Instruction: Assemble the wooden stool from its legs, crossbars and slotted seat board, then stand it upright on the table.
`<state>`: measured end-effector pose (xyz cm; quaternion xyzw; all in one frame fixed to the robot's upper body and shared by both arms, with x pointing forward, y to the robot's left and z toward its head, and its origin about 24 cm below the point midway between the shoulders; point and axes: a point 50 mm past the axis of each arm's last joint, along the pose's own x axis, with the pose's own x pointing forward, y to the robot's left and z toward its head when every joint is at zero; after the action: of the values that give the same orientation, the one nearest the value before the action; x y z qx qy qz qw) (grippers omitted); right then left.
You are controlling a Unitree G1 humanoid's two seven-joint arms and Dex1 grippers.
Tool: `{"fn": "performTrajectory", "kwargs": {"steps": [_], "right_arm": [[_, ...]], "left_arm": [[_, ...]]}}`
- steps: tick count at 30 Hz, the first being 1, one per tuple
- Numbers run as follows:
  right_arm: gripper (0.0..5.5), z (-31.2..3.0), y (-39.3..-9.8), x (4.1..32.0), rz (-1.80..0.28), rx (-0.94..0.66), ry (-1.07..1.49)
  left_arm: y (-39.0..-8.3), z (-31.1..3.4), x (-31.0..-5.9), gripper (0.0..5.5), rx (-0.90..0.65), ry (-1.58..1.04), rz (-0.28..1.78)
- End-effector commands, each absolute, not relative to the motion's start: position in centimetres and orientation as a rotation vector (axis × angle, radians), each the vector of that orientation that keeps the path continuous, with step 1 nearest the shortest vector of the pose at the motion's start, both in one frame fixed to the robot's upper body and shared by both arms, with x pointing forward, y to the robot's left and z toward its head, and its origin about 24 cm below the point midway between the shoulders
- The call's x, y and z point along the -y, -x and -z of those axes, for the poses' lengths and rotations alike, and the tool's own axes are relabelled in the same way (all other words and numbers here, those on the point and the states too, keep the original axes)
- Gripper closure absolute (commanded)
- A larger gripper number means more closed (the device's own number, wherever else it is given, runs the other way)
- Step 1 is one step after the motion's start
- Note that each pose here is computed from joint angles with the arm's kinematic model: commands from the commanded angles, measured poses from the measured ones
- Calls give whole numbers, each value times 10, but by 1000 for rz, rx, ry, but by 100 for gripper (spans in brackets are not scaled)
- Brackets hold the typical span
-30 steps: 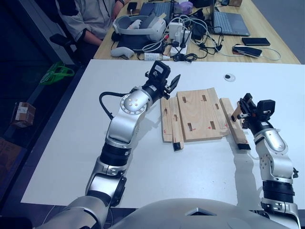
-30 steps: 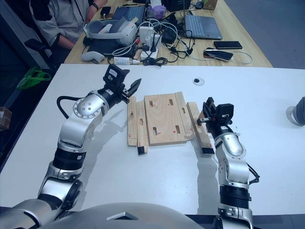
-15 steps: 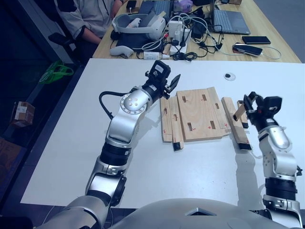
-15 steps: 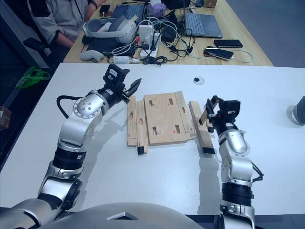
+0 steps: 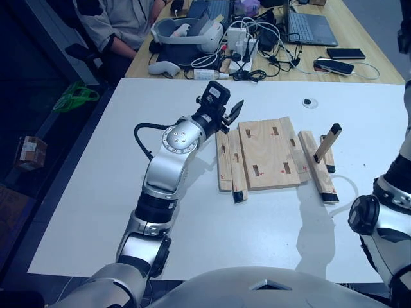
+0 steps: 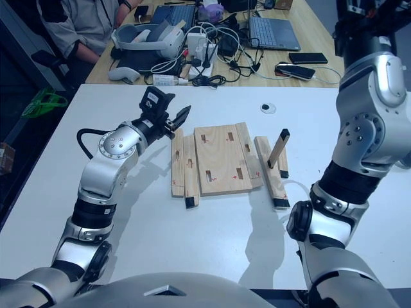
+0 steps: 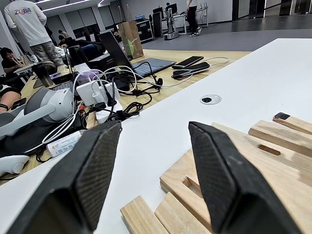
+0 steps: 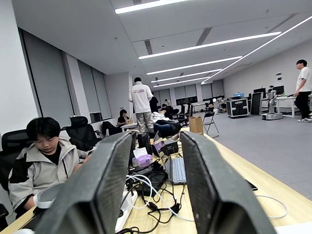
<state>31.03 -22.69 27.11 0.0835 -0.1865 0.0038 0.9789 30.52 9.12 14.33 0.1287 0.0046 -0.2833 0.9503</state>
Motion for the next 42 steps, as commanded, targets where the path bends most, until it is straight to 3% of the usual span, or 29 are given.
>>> {"fn": "performTrajectory", "kwargs": {"steps": [1, 4, 6, 9, 11, 13, 19, 26, 29, 32, 35, 39, 42], "right_arm": [[365, -263, -306, 216, -35, 336, -198], [365, -227, -303, 212, -30, 210, -195], [365, -172, -302, 217, 4, -40, -182], [365, -52, -274, 224, 3, -669, -180], [365, -23, -257, 228, 13, -805, -139], [365, -25, -255, 225, 0, -776, -126], [365, -87, -279, 214, -84, -399, -51], [365, -236, -320, 198, -96, 225, -49], [365, -280, -342, 201, -59, 306, -48], [365, -294, -354, 208, -25, 313, -72], [365, -268, -362, 211, -18, 216, -93], [365, -142, -352, 211, -87, -283, -130], [365, -62, -307, 219, -116, -642, -68]], "left_arm": [[-306, -144, -93, 295, -17, -264, 570], [-306, -145, -91, 295, -14, -262, 575], [-307, -145, -90, 295, -13, -260, 575], [-307, -143, -89, 295, -15, -253, 573], [-307, -142, -86, 295, -14, -244, 571], [-307, -142, -86, 295, -11, -236, 567], [-307, -144, -87, 295, 0, -233, 555], [-308, -144, -85, 295, 10, -220, 551], [-309, -145, -84, 295, 12, -218, 554], [-310, -146, -83, 295, 12, -216, 557], [-309, -144, -82, 295, 6, -218, 562], [-309, -142, -82, 295, -1, -214, 558], [-309, -140, -81, 295, -7, -210, 558]]}}
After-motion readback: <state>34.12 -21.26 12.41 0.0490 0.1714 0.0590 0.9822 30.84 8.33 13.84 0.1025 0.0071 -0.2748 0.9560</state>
